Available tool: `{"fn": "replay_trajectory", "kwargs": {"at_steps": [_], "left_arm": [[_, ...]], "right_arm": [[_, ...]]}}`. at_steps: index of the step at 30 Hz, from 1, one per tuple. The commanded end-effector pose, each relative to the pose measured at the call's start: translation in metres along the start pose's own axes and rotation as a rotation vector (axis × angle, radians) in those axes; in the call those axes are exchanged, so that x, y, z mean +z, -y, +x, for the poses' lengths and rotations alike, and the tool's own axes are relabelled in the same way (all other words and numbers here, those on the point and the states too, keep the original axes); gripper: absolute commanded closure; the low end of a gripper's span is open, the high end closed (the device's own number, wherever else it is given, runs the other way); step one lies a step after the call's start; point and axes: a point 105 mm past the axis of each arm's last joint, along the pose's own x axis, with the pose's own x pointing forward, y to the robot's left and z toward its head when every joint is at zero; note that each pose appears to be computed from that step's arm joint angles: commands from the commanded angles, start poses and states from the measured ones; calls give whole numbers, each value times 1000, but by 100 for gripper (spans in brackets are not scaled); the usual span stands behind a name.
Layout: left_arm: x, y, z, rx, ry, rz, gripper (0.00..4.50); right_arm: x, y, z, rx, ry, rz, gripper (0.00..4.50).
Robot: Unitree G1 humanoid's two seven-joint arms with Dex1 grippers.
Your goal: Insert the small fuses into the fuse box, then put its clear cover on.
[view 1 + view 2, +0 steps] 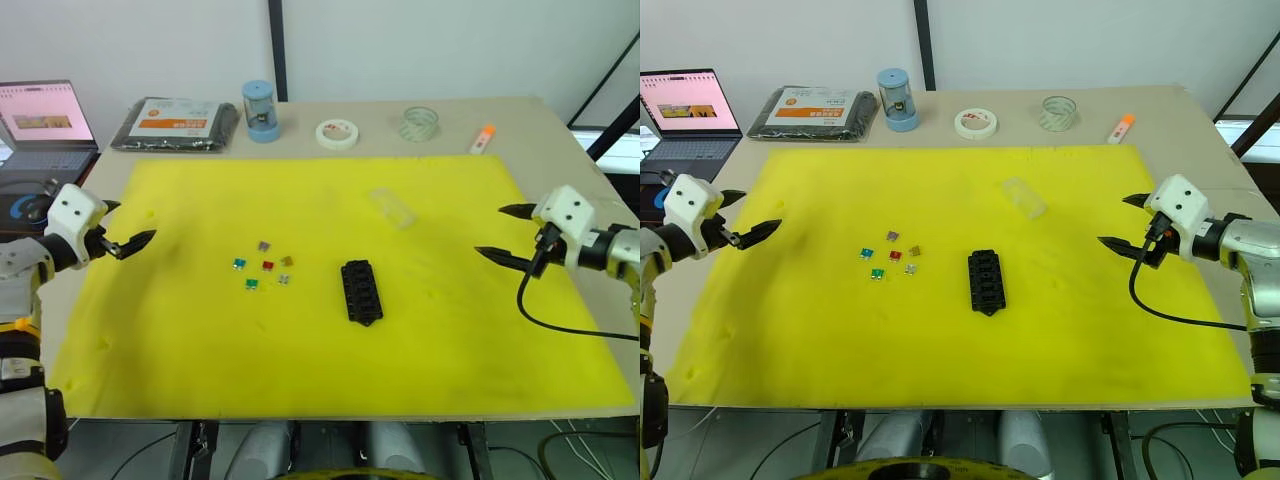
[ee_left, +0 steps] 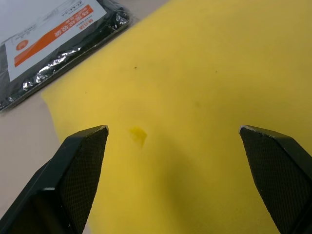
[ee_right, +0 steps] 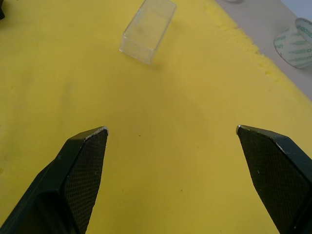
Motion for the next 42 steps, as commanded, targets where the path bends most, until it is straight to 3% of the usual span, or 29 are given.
{"fn": "replay_trajectory", "kwargs": {"at_steps": [1, 4, 33, 36, 42], "left_arm": [[13, -6, -4, 11, 32, 47, 0], [21, -12, -4, 38, 69, 9, 0], [16, -11, -9, 11, 42, 1, 0], [20, -2, -17, -91, 56, -144, 0], [37, 23, -41, -299, 46, -422, 0]], "right_arm": [[12, 11, -8, -39, 20, -39, 4], [11, 9, -8, -36, 20, -37, 4], [12, 10, -11, -25, 14, -48, 4], [48, -4, -8, 86, 177, 34, 4], [114, -75, 13, 347, 353, -63, 4]]}}
